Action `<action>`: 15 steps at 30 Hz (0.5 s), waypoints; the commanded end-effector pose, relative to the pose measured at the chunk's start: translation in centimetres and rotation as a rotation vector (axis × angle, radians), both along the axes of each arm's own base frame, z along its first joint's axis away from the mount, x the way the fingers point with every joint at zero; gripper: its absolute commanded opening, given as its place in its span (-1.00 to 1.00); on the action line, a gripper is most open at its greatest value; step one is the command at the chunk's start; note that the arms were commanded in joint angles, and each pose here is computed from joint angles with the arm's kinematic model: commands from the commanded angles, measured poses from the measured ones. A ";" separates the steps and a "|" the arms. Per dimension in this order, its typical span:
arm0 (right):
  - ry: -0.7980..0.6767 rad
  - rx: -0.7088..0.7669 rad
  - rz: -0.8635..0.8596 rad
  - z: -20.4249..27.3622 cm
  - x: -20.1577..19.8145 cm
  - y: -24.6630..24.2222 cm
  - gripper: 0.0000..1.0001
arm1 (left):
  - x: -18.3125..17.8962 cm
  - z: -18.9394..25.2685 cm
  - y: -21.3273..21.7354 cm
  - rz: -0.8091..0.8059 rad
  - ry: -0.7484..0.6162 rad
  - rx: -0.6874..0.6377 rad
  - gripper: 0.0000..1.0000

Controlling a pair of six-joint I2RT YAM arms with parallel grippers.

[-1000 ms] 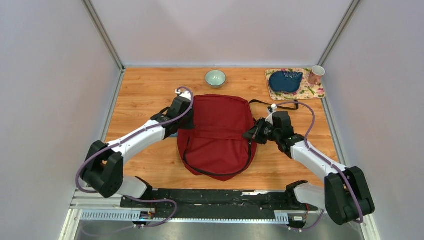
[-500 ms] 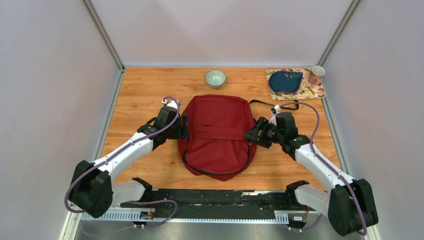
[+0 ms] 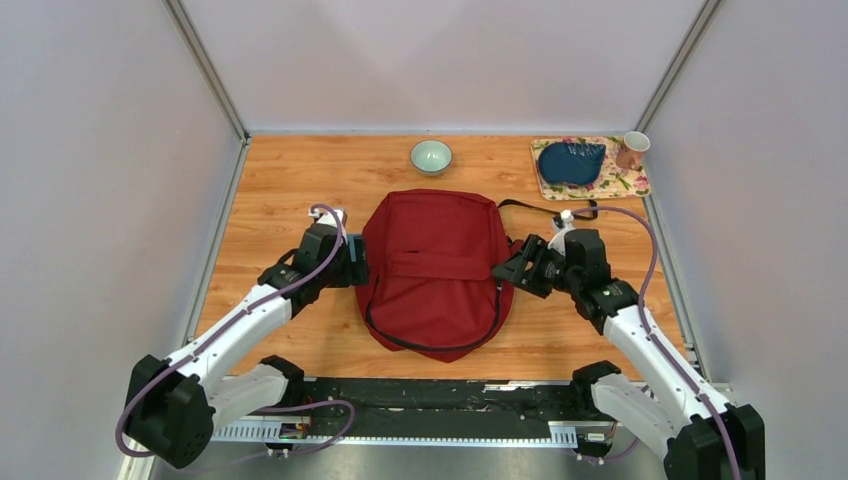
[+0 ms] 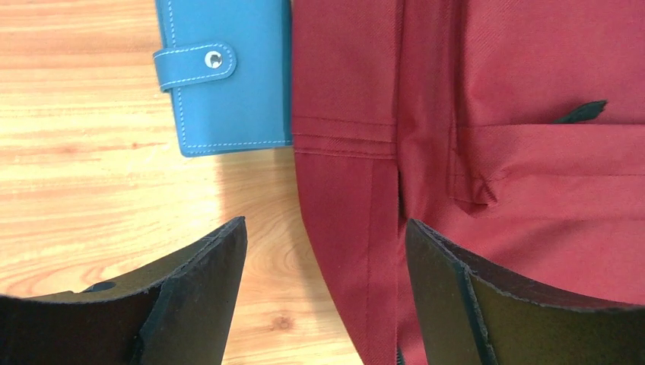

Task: Pack the student bag
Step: Unzip the student bag at the center of the board.

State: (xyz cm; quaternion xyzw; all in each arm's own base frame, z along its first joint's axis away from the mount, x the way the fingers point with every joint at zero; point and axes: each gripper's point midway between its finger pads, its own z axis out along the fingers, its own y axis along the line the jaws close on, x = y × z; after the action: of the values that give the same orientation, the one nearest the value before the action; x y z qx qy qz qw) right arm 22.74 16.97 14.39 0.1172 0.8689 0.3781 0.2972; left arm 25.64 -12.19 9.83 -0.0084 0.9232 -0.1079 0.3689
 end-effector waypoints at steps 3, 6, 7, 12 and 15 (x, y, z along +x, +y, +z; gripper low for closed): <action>-0.067 0.058 0.077 4.0 1.9 1.9 0.25 | 1.3 2.1 -1.5 -0.030 -0.045 -0.064 0.68; -0.045 0.052 0.144 3.5 1.2 3.1 0.25 | 1.0 1.3 -0.8 -0.010 -0.021 -0.041 0.68; -0.039 0.049 0.157 3.3 1.0 3.4 0.25 | 0.8 0.8 -0.5 0.004 -0.004 -0.040 0.68; -0.097 0.041 0.352 3.3 -2.9 5.6 0.29 | 0.3 -1.1 1.7 0.090 0.073 -0.082 0.74; -0.122 0.039 0.435 3.2 -5.2 6.1 0.32 | 0.5 -1.6 3.0 0.144 0.103 -0.143 0.74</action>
State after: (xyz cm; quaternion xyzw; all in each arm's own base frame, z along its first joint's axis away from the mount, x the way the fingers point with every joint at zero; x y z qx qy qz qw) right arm 20.17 22.15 16.16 -0.0082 0.8696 0.4283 0.2454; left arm 26.42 -10.35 9.14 -0.0608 0.9264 -0.1218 0.3510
